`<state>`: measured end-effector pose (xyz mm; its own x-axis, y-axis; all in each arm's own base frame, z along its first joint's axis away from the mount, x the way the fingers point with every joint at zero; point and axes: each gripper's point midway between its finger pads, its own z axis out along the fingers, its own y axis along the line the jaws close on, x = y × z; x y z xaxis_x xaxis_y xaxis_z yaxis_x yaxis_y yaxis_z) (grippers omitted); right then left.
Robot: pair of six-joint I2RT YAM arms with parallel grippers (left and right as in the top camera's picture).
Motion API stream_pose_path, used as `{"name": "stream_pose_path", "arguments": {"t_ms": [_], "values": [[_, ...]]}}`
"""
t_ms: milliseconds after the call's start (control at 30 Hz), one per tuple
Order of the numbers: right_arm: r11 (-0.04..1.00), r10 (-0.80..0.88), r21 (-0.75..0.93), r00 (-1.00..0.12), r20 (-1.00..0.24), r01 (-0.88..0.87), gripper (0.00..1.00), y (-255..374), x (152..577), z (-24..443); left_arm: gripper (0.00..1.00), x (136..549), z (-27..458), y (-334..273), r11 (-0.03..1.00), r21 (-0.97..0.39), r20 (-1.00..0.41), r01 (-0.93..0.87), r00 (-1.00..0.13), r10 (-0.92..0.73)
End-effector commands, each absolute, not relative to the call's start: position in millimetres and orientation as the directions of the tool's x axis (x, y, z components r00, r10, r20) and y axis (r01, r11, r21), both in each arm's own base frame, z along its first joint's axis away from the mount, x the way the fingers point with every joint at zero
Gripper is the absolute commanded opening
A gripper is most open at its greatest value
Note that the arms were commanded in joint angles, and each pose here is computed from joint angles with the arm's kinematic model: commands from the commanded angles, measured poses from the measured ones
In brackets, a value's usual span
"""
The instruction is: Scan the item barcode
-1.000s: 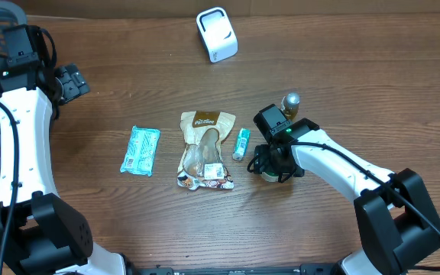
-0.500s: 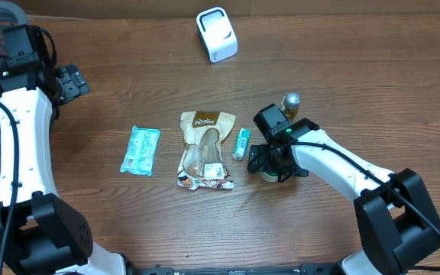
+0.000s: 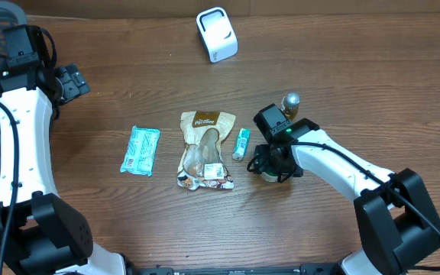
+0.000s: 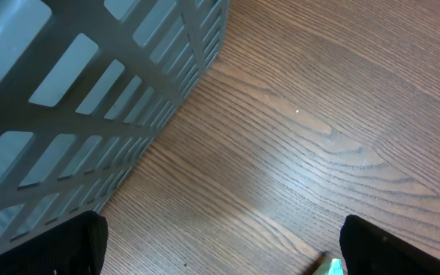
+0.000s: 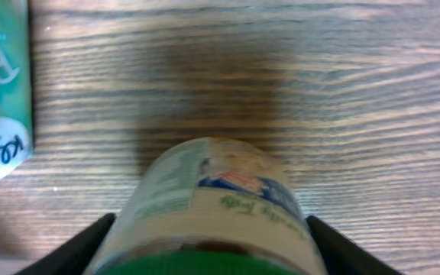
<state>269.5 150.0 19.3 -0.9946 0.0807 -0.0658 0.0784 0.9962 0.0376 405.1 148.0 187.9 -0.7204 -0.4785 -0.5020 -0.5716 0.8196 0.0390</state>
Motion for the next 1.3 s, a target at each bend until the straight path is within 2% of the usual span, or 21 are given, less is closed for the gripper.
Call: {"name": "stream_pose_path", "arguments": {"t_ms": [0, 133, 267, 500, 1033, 1133, 1233, 1267], "values": [[0.996, 0.079, 0.04, -0.995, -0.067, 0.076, 0.65, 151.1, 268.5, 19.4, 1.0, 406.2, 199.1, 154.8, 0.815, 0.045, -0.53, -0.577, -0.706, -0.47], [0.996, 0.079, 0.04, -0.995, -0.067, 0.076, 0.64, 151.1, 268.4, 19.4, 1.0, 406.2, 199.1, 154.8, 0.815, 0.045, -0.53, -0.577, -0.706, -0.47], [0.996, 0.079, 0.04, -0.995, -0.067, 0.076, 0.57, 151.1, 268.4, 19.3, 0.99, 406.2, 199.1, 154.7, 0.815, 0.045, -0.53, -0.577, -0.706, -0.47], [0.996, 0.079, 0.04, -0.995, -0.067, 0.076, 0.53, 151.1, 268.5, 19.4, 1.0, 406.2, 199.1, 154.8, 0.815, 0.045, -0.53, -0.577, -0.706, -0.47], [0.996, 0.079, 0.04, -0.995, -0.067, 0.076, 0.52, 151.1, 268.4, 19.3, 1.0, 406.2, 199.1, 154.8, 0.815, 0.045, -0.53, -0.577, -0.706, -0.47], [0.996, 0.08, 0.039, -0.995, -0.065, 0.078, 0.45, 150.8, 267.9, 19.3, 1.0, 406.2, 199.1, 154.8, 0.815, 0.045, -0.53, -0.577, -0.706, -0.47], [0.996, 0.082, 0.037, -0.995, -0.062, 0.08, 0.3, 150.5, 267.1, 19.7, 1.0, 406.2, 199.1, 154.8, 0.815, 0.045, -0.53, -0.577, -0.706, -0.47], [0.996, 0.082, 0.037, -0.995, -0.062, 0.08, 0.28, 150.5, 267.2, 20.4, 0.99, 406.2, 199.1, 154.8, 0.815, 0.045, -0.53, -0.578, -0.706, -0.47]]}}
